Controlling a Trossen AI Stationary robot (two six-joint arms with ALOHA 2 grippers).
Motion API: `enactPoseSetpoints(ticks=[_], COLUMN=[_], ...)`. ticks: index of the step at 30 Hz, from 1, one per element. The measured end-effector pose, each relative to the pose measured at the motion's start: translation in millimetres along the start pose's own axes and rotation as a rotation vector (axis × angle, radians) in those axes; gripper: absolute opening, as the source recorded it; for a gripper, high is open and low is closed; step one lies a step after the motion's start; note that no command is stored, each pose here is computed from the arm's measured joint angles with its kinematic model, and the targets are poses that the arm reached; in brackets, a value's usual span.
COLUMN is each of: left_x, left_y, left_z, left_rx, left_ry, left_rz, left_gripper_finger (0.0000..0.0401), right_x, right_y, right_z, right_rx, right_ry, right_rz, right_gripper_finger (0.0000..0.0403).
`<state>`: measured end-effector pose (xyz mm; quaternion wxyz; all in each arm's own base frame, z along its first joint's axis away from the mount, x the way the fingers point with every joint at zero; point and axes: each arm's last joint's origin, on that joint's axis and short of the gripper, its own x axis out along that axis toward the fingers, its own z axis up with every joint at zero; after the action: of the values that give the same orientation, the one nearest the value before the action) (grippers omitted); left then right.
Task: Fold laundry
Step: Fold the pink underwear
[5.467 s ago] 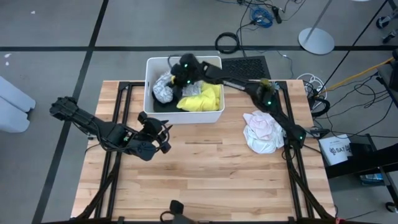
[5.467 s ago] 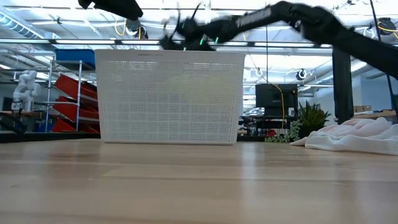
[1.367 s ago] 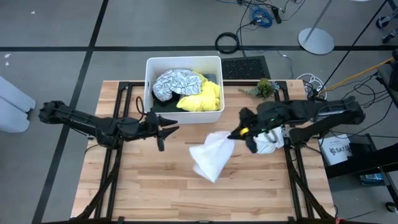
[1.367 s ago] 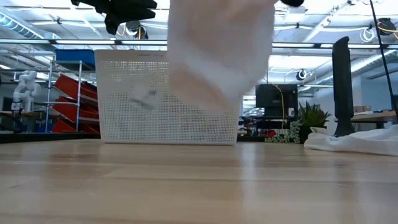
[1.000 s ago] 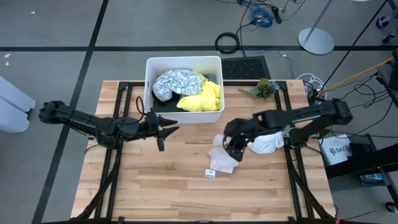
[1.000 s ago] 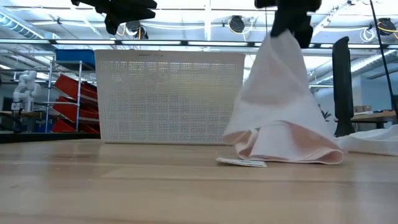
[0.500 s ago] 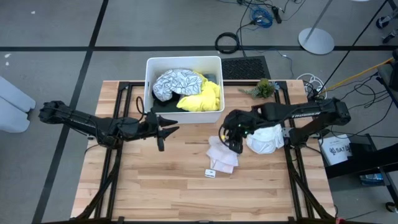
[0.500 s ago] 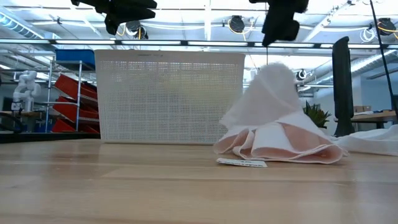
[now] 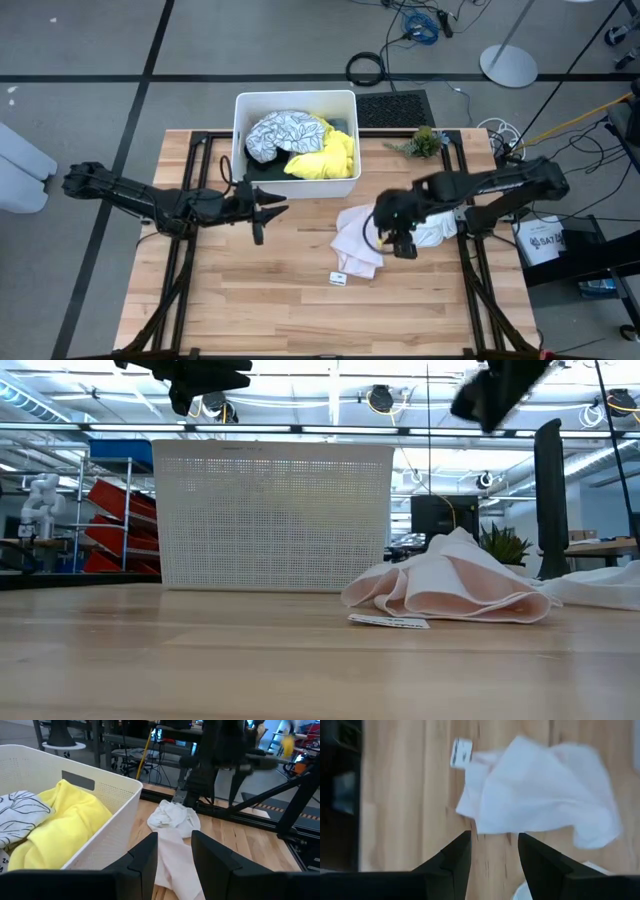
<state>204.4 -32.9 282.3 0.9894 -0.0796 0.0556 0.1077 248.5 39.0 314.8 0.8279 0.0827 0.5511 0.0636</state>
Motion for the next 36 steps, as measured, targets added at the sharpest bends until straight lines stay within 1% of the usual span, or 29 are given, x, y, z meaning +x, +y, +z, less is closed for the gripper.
enactPoseSetpoints(ticks=[4, 8, 10, 13, 18, 22, 24, 28, 32, 36], left_x=[0, 0, 0, 0, 0, 0, 0, 0, 0, 0], left_y=[0, 0, 0, 0, 0, 0, 0, 0, 0, 0], left_z=[0, 0, 0, 0, 0, 0, 0, 0, 0, 0], left_rx=[0.0, 0.0, 0.0, 0.0, 0.0, 0.0, 0.0, 0.0, 0.0, 0.0], left_ry=[0.0, 0.0, 0.0, 0.0, 0.0, 0.0, 0.0, 0.0, 0.0, 0.0], left_rz=[0.0, 0.0, 0.0, 0.0, 0.0, 0.0, 0.0, 0.0, 0.0, 0.0], left_gripper_finger=[0.0127, 0.0127, 0.0127, 0.0127, 0.0127, 0.0127, 0.0127, 0.0127, 0.0127, 0.0127], right_x=[37, 67, 78, 91, 111, 125, 134, 149, 159, 173], right_y=[9, 21, 25, 29, 34, 36, 36, 35, 34, 33], right_z=[-18, -36, -44, -53, -59, -62, -64, -65, -64, -67], right_rx=[-0.068, -0.153, -0.164, -0.133, -0.061, -0.013, -0.01, 0.01, 0.044, 0.073], right_ry=[0.033, 0.006, -0.007, -0.021, -0.042, -0.02, 0.0, 0.015, 0.013, 0.067], right_rz=[-0.032, -0.11, -0.129, -0.117, -0.101, -0.132, -0.154, -0.239, -0.239, -0.237], right_gripper_finger=[0.0148, 0.0148, 0.0148, 0.0148, 0.0148, 0.0148, 0.0148, 0.0148, 0.0148, 0.0148])
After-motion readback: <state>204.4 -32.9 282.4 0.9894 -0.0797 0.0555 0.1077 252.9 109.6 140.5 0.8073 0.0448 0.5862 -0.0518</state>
